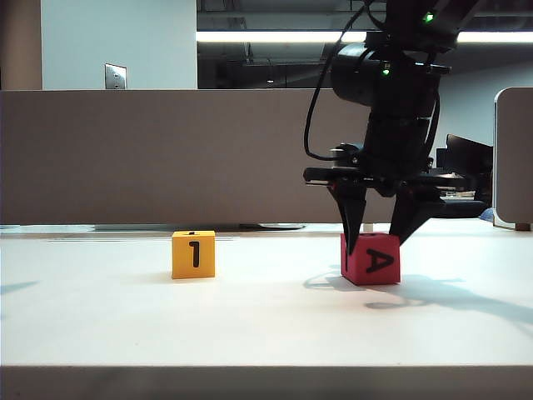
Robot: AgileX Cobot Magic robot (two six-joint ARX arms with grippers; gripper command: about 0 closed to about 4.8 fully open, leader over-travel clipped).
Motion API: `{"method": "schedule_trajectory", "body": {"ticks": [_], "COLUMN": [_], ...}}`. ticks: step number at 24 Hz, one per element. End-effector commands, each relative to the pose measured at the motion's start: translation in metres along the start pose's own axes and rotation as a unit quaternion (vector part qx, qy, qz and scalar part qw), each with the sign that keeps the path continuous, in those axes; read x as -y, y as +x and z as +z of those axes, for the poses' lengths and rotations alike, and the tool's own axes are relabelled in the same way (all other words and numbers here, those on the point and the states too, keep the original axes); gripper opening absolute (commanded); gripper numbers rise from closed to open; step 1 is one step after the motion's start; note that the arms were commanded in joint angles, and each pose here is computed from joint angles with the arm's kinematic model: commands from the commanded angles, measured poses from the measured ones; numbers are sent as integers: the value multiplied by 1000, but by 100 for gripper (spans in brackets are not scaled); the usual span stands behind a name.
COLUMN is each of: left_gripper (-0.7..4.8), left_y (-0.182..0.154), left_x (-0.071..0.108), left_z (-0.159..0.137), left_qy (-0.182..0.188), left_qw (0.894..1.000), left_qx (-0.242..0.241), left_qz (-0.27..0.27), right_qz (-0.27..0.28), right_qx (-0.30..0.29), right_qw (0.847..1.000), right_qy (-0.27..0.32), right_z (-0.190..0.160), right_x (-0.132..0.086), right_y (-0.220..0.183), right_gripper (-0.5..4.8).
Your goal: Stack the letter block on the right onto the letter block on the left.
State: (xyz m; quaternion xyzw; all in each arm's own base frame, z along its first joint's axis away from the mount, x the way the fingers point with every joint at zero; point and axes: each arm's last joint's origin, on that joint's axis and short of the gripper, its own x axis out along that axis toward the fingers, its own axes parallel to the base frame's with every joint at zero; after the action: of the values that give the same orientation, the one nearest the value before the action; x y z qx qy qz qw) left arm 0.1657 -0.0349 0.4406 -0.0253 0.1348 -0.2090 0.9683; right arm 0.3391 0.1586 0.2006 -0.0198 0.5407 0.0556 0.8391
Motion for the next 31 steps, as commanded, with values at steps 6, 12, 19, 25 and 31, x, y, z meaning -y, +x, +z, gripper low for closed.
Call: {"method": "schedule_trajectory", "body": {"ticks": [6, 12, 19, 25, 31], "left_gripper": [-5, -5, -5, -5, -5], "left_y": [3, 4, 4, 3, 3], "left_x": [3, 3, 3, 2, 3], "left_z": [-1, -4, -5, -8, -7], "left_qy": [2, -2, -3, -7, -7], "left_qw": [1000, 1000, 1000, 999, 999], "left_qx": [-14, -27, -30, -45, -45], "left_qz": [-9, -8, -8, -8, -8], "right_qz": [36, 68, 52, 66, 76], "right_qx": [86, 111, 101, 114, 82], "right_qw": [996, 991, 990, 987, 993], "right_qy": [-1, -38, -84, -89, -39], "right_z": [50, 71, 75, 70, 66], "right_x": [-22, -71, -129, -159, -160], "right_y": [-51, -66, -57, -51, -40], "right_gripper": [225, 229, 229, 229, 229]}}
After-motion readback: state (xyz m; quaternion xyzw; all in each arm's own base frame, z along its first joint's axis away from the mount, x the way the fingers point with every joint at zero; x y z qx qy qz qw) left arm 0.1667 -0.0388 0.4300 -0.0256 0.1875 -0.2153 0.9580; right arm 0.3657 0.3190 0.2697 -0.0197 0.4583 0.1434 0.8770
